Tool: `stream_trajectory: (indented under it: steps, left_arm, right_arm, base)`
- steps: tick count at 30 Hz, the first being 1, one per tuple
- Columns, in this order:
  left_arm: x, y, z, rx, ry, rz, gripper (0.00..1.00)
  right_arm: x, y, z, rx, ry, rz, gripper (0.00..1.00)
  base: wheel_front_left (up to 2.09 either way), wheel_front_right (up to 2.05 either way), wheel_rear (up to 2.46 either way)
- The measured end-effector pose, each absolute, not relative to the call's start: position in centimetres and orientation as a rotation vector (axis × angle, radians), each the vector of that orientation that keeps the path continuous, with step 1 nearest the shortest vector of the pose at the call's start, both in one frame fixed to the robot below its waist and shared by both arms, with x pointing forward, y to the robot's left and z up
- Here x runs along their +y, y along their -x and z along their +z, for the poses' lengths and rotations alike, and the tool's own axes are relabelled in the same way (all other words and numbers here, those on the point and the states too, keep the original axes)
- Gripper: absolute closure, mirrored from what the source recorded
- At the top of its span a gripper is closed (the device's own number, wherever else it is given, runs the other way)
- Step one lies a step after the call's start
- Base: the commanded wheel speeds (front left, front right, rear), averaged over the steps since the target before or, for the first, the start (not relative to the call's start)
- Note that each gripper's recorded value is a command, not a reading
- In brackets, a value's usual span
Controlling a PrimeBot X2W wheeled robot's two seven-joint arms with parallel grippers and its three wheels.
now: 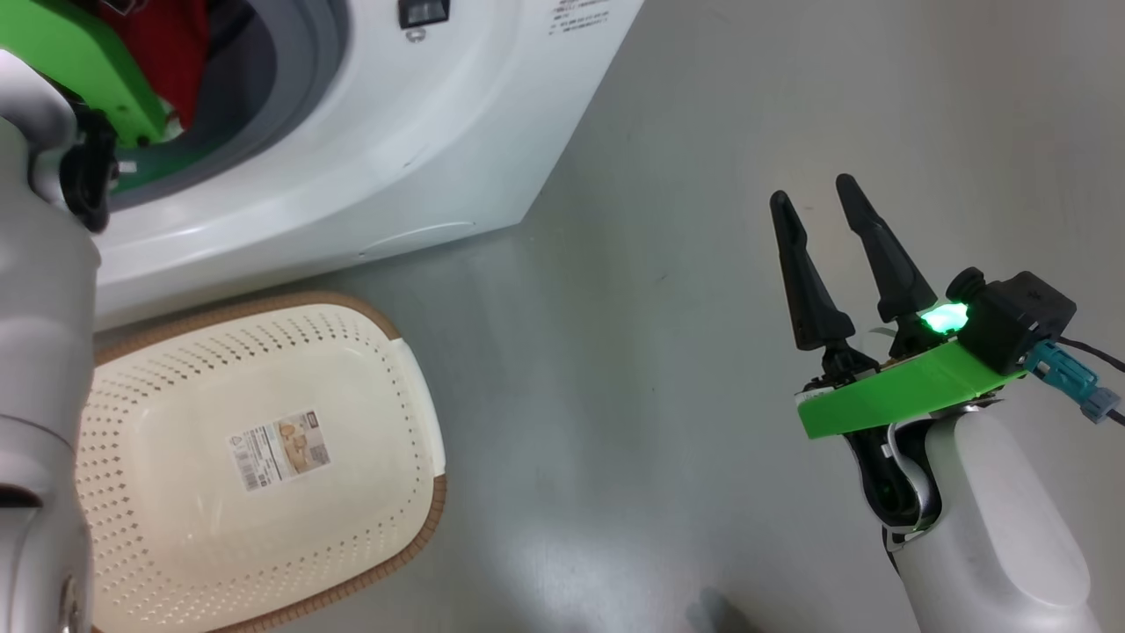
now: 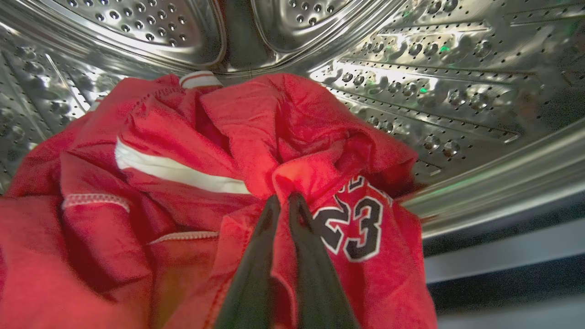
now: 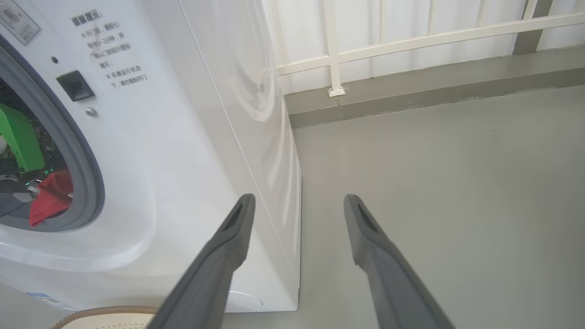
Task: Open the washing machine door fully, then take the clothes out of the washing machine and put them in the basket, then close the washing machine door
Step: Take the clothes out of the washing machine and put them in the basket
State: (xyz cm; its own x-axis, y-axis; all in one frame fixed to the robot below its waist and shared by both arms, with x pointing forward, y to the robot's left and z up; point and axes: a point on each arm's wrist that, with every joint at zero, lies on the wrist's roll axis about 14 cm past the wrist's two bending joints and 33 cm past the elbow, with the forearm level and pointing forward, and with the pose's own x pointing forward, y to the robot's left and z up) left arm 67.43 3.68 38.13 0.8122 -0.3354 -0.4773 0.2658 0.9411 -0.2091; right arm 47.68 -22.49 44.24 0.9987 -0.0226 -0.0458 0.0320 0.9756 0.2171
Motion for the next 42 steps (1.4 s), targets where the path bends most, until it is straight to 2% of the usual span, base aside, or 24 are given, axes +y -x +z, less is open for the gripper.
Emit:
stream_trajectory:
  steps: [19, 42]
  left_arm:
    - [2.6, -63.6, 45.8, 0.227, 0.105, -0.406, 1.00]
    - [5.3, -53.6, 55.9, -0.098, 0.132, -0.470, 1.00]
  right_arm:
    - [-21.0, -47.1, 47.7, -0.025, -0.228, 0.032, 0.00]
    - [-19.1, -43.7, 52.0, -0.100, -0.238, 0.109, 0.00]
  base:
    - [0.00, 0.00, 0.00]
    - [0.00, 0.00, 0.00]
